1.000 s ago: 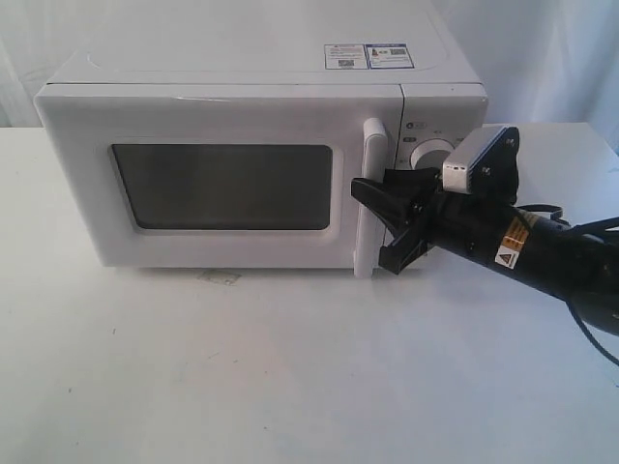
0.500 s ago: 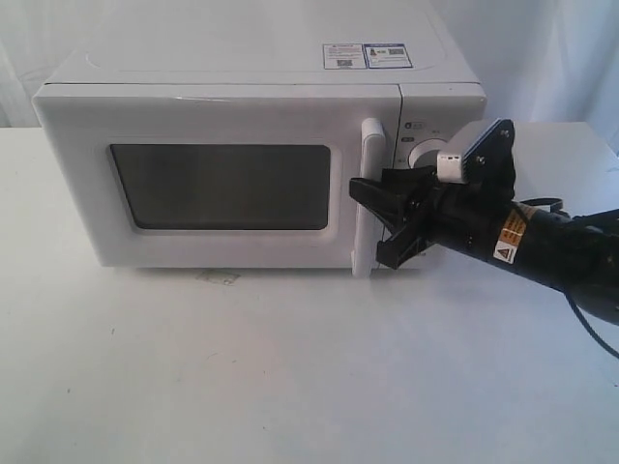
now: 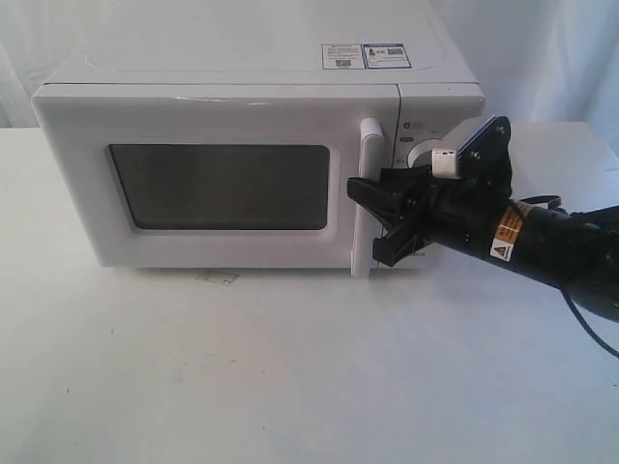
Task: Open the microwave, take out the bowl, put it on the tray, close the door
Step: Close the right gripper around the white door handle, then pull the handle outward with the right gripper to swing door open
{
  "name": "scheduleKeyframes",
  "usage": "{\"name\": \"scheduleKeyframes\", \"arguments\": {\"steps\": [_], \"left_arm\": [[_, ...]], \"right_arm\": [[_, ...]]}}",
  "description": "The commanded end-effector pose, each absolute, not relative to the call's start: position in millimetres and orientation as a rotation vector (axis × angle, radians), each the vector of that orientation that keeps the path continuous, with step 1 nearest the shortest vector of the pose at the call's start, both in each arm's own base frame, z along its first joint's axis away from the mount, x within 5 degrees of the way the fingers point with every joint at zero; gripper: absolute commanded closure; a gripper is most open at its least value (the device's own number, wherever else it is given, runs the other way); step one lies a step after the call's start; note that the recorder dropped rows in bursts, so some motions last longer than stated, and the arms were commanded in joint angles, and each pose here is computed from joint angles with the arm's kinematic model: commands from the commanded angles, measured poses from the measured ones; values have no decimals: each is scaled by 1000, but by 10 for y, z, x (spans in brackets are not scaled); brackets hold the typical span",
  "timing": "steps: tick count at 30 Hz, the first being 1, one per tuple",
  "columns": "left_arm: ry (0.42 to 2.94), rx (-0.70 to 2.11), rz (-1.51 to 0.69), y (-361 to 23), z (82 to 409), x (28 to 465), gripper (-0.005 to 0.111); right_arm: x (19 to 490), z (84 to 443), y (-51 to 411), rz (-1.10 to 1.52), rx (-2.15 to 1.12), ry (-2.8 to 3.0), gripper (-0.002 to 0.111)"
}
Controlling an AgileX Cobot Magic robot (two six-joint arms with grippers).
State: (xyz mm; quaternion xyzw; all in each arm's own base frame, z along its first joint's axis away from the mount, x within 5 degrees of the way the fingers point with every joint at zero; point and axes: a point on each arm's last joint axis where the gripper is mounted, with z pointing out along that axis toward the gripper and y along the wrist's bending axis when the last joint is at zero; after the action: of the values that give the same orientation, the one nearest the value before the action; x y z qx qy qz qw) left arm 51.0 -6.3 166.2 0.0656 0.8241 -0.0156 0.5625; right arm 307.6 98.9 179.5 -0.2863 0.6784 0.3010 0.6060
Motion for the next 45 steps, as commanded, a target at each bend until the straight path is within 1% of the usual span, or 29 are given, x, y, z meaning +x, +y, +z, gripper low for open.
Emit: {"name": "scheduleKeyframes", "arguments": {"steps": [1, 8, 15, 20, 31, 42, 44, 45], "left_arm": [[1941, 146, -39, -62, 1652, 508, 107], [1941, 146, -39, -62, 1652, 508, 107], [1941, 146, -39, -62, 1652, 508, 107], [1941, 146, -39, -62, 1652, 508, 107], [1941, 146, -39, -62, 1652, 508, 107], [1941, 146, -39, -62, 1652, 508, 107], [1941, 146, -39, -62, 1652, 508, 107], [1941, 146, -39, -62, 1652, 508, 107]], "right_arm": [[2657, 1821, 1352, 938, -1057, 1417, 108], [2504, 1859, 1383, 953, -1092, 1402, 108], [2449, 1849, 1447, 972, -1115, 1393, 108], [2423, 1845, 1441, 974, -1117, 1396, 108], [2300, 1955, 1413, 959, -1132, 1363, 108], [2286, 1944, 1413, 966, -1142, 1367, 108], [2270, 1939, 1415, 981, -1157, 1373, 107], [2262, 1936, 1416, 988, -1164, 1376, 105]]}}
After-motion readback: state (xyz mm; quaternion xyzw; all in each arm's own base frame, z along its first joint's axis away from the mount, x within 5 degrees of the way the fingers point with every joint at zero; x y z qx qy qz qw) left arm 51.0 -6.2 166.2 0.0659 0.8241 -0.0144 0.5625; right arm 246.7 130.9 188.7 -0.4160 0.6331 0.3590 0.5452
